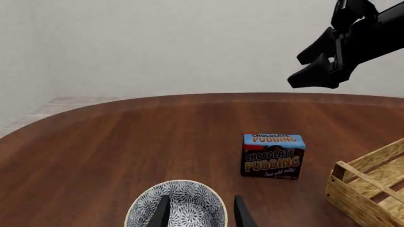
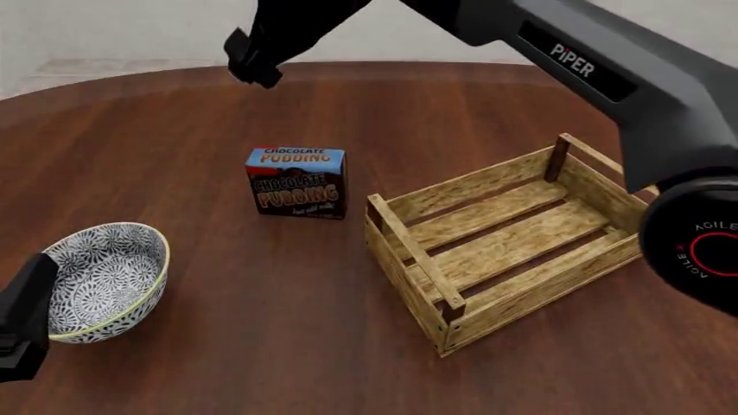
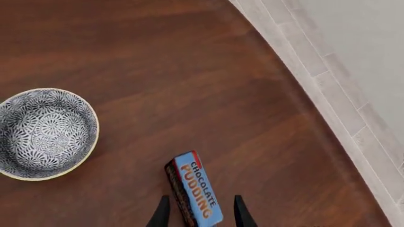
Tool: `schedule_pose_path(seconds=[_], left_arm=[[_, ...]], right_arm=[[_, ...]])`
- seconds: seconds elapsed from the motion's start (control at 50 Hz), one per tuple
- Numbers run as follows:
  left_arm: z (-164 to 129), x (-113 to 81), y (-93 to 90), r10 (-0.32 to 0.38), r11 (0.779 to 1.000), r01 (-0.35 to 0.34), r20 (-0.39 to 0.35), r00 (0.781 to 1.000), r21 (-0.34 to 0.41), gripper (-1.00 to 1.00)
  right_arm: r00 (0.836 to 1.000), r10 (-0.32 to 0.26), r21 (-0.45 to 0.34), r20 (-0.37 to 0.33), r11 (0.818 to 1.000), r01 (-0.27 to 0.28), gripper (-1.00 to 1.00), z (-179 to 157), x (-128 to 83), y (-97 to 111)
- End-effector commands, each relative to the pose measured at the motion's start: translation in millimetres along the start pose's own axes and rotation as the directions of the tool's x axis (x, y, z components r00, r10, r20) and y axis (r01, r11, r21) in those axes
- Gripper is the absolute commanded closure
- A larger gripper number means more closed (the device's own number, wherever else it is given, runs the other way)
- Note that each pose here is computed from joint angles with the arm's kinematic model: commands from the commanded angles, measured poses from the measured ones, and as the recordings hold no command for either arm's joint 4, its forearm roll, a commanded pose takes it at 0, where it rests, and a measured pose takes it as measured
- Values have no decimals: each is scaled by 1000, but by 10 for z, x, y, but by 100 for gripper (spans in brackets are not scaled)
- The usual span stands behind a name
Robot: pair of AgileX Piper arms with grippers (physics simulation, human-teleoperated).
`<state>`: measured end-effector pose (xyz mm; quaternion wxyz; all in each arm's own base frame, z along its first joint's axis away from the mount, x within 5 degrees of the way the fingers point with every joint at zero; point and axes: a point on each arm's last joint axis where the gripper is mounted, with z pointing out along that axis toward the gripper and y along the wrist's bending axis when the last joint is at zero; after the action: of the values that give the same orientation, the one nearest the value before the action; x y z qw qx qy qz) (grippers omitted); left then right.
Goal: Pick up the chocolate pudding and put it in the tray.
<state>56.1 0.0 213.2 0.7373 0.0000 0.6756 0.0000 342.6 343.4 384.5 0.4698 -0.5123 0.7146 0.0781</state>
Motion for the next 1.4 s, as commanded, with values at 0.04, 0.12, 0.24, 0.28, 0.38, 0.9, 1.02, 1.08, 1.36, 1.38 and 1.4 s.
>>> schedule_pose_path(seconds=[0.04,0.12,0.24,0.28,0.38,0.9,1.02,1.08,1.36,1.38,1.4], left_arm=[[0,0,0,0,1000,0,0,1000,0,-100],[0,0,0,0,1000,0,0,1000,0,-100],[0,0,0,0,1000,0,0,1000,0,-100],[0,0,0,0,1000,0,0,1000,0,-100],[0,0,0,0,1000,0,0,1000,0,-100],[0,0,0,0,1000,0,0,1000,0,-100],[0,0,0,0,1000,0,0,1000,0,-100],[0,0,0,0,1000,0,0,1000,0,-100],[0,0,0,0,1000,0,0,1000,0,-100],[0,0,0,0,1000,0,0,1000,0,-100],[0,0,0,0,1000,0,0,1000,0,-100]], right_arm=[[997,-59,-33,-40,998,58,-100,14,27,75],[996,-84,-39,-41,996,83,-100,-4,31,98],[994,-101,-42,-36,994,99,-100,-77,-4,108],[993,-108,-41,-37,993,106,-100,-89,-5,95],[988,-141,-46,-57,989,138,-100,-87,36,57],[953,-284,-68,-105,958,278,-100,2,134,-79],[953,-286,-64,-103,958,281,-100,6,106,-107],[950,-296,-66,-103,955,290,-100,8,111,-101],[944,-316,-58,-99,949,311,-100,54,76,-163],[944,-315,-60,-100,949,310,-100,80,81,-156],[944,-314,-60,-102,949,309,-100,93,84,-160]])
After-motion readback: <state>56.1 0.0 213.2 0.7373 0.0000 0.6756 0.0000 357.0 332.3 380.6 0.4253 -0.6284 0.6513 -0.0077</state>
